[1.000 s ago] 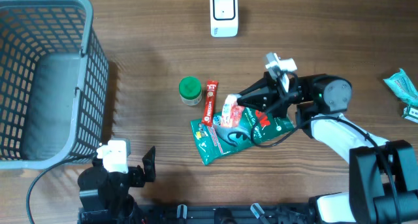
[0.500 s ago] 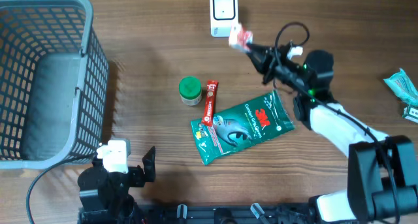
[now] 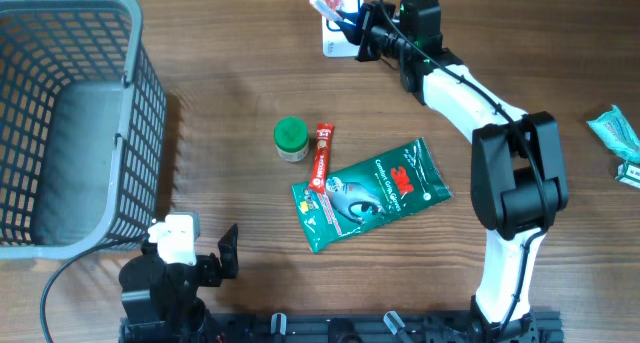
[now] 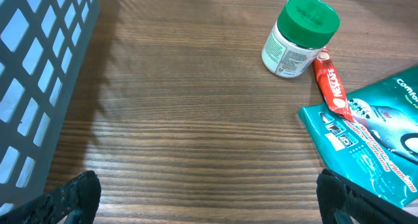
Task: Scan the item barcode
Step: 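Hold the small red box in front of the white scanner, then carry the red box to the right side and release it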
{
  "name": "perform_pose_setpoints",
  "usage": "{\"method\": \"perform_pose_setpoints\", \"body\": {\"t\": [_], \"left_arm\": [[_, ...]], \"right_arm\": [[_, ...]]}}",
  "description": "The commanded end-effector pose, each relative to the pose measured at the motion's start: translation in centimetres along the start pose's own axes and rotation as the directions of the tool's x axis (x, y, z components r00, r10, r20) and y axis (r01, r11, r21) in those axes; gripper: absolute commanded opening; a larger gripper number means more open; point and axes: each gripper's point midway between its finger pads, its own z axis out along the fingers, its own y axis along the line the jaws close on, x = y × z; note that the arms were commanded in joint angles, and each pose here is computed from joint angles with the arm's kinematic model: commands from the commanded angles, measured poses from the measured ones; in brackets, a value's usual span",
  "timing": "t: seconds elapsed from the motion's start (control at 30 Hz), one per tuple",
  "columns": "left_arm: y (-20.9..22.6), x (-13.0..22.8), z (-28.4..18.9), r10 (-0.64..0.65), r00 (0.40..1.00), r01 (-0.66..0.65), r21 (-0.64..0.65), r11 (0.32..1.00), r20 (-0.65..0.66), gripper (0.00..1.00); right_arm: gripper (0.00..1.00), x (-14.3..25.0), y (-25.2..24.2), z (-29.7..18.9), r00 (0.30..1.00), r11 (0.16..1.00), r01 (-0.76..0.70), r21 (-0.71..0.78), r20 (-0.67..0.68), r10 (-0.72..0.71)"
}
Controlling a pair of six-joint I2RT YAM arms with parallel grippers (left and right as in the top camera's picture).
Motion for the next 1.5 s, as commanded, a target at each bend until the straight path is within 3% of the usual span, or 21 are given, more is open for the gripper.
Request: {"method": "perform_pose_setpoints", "body": {"t": [0.0, 0.37, 0.6, 0.87, 1.1, 1.2, 1.33, 1.4, 1.47], "left_arm": [[-0.1, 0.0, 0.1, -0.006, 1.000, 0.006, 0.005, 1.000, 0.002, 1.00], [-0.1, 0.0, 0.1, -0.006, 1.000, 0.006, 0.005, 1.000, 0.002, 1.00], [-0.1, 0.0, 0.1, -0.006, 1.000, 0.006, 0.005, 1.000, 0.002, 1.00], [-0.1, 0.0, 0.1, -0.006, 1.000, 0.006, 0.005, 1.000, 0.002, 1.00], [-0.1, 0.0, 0.1, -0.006, 1.000, 0.006, 0.005, 1.000, 0.002, 1.00], [-0.1, 0.0, 0.1, -0.006, 1.000, 0.006, 0.005, 1.000, 0.002, 1.00], [-0.1, 0.0, 0.1, -0.006, 1.000, 0.006, 0.005, 1.000, 0.002, 1.00], [-0.1, 0.0, 0.1, -0.006, 1.000, 0.006, 0.005, 1.000, 0.002, 1.00], [-0.1, 0.0, 0.1, -0.006, 1.000, 0.006, 0.005, 1.000, 0.002, 1.00]], "right_arm": [[0.04, -0.5, -1.8, 0.3, 0.997, 0.994, -0.076, 0.076, 0.027, 0.074], [0.05, -3.5, -1.0, 0.2, 0.980, 0.997, -0.078, 0.007, 0.183, 0.075], [0.05, -4.7, -1.9, 4.3, 0.989, 0.998, -0.065, 0.020, 0.131, 0.062], [0.05, -5.3, -3.4, 4.3, 0.982, 0.990, -0.110, 0.084, 0.165, 0.095], [0.05, -5.5, -1.4, 3.4, 0.978, 0.991, -0.118, 0.070, 0.182, 0.103], [0.04, -5.6, 0.7, 0.6, 0.973, 0.993, -0.082, 0.084, 0.220, 0.062], [0.05, -8.0, 5.1, -7.7, 0.926, 0.995, -0.023, 0.096, 0.377, -0.015], [0.05, -11.9, 5.4, -14.4, 0.832, 0.987, -0.079, 0.137, 0.555, -0.010], [0.05, -17.6, 3.9, -23.6, 0.664, 0.963, -0.208, 0.173, 0.747, 0.010]]}}
